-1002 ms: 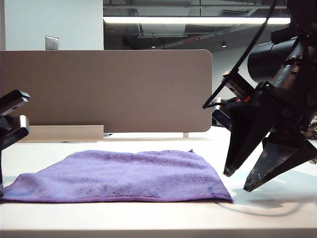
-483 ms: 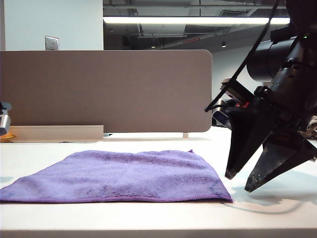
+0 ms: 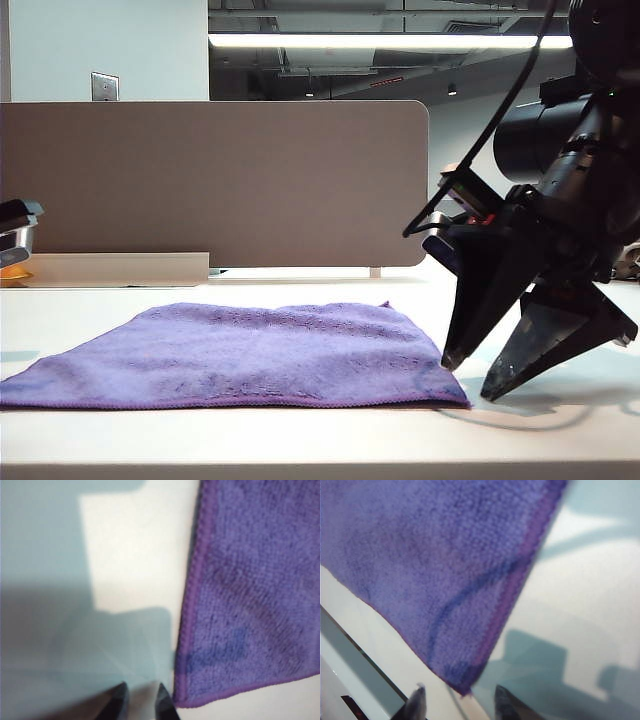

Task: Fold the bottom of the cloth upward, then fold it vertically to form a square shape.

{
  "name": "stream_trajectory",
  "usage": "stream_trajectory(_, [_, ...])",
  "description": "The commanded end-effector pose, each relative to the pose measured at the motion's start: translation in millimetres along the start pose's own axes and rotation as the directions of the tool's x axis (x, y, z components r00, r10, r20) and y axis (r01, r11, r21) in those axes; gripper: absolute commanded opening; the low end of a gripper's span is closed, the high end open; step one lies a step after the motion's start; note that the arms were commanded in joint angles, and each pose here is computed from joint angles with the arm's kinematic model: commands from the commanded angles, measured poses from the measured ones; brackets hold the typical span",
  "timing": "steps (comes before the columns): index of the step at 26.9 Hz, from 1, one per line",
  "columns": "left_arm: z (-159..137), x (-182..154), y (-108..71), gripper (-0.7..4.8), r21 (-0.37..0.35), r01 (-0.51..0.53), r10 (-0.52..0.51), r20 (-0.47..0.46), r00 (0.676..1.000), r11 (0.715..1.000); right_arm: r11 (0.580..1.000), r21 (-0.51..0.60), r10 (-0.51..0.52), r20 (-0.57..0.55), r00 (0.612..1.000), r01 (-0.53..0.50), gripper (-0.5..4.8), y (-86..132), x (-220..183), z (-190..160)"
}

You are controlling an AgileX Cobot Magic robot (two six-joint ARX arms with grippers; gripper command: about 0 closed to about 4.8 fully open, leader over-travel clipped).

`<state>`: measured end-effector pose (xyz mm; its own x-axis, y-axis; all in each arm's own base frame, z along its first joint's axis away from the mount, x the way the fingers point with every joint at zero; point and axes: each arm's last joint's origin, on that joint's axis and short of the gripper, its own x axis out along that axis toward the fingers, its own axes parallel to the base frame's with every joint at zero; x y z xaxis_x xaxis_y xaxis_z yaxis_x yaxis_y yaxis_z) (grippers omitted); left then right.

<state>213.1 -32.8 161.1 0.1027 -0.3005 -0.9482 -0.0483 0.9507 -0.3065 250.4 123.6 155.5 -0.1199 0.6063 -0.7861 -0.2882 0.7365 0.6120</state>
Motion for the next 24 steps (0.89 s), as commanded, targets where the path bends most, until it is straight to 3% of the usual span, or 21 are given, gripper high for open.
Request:
stream_trajectory(1, [0,10,3.2,0.8,0.0,-0.001,0.001,-0.027,1.0,1.0,1.0,0.004,0.008,0.009,1.0,-0.008,1.81,1,0,1])
stream_trajectory(5, [1,24,5.4,0.81,-0.006,0.039,-0.039,-0.108,0.993,0.999,0.996,-0.003,0.09,0.018,0.996,-0.089,1.81,3,0,3])
stream_trajectory(8, [-1,27,5.6,0.81,0.004,0.076,-0.075,-0.146,0.986,0.997,0.996,-0.007,0.091,0.023,0.996,-0.091,1.89,3,0,4])
stream_trajectory(12, [-1,28,6.0,0.87,0.017,0.073,-0.069,-0.152,0.986,0.997,0.996,0.011,0.085,0.024,0.996,-0.086,2.75,3,0,4])
stream_trajectory(17, [-1,28,6.0,0.99,0.033,0.075,-0.069,-0.154,0.986,0.997,0.996,0.017,0.083,0.021,0.996,-0.084,2.77,3,0,3])
stream_trajectory(18, [-2,28,6.1,1.25,0.038,0.075,-0.068,-0.159,0.985,0.996,0.998,0.022,0.064,0.019,0.998,-0.064,2.77,2,0,3])
stream_trajectory(20, [-2,28,6.2,1.27,0.038,0.074,-0.068,-0.161,0.985,0.997,0.999,0.038,0.009,0.007,1.0,-0.009,2.77,1,0,1])
stream_trajectory(24, [-2,28,6.2,1.27,0.043,0.078,-0.07,-0.165,0.984,0.996,0.999,0.046,-0.002,-0.009,1.0,0.002,2.77,0,0,-1])
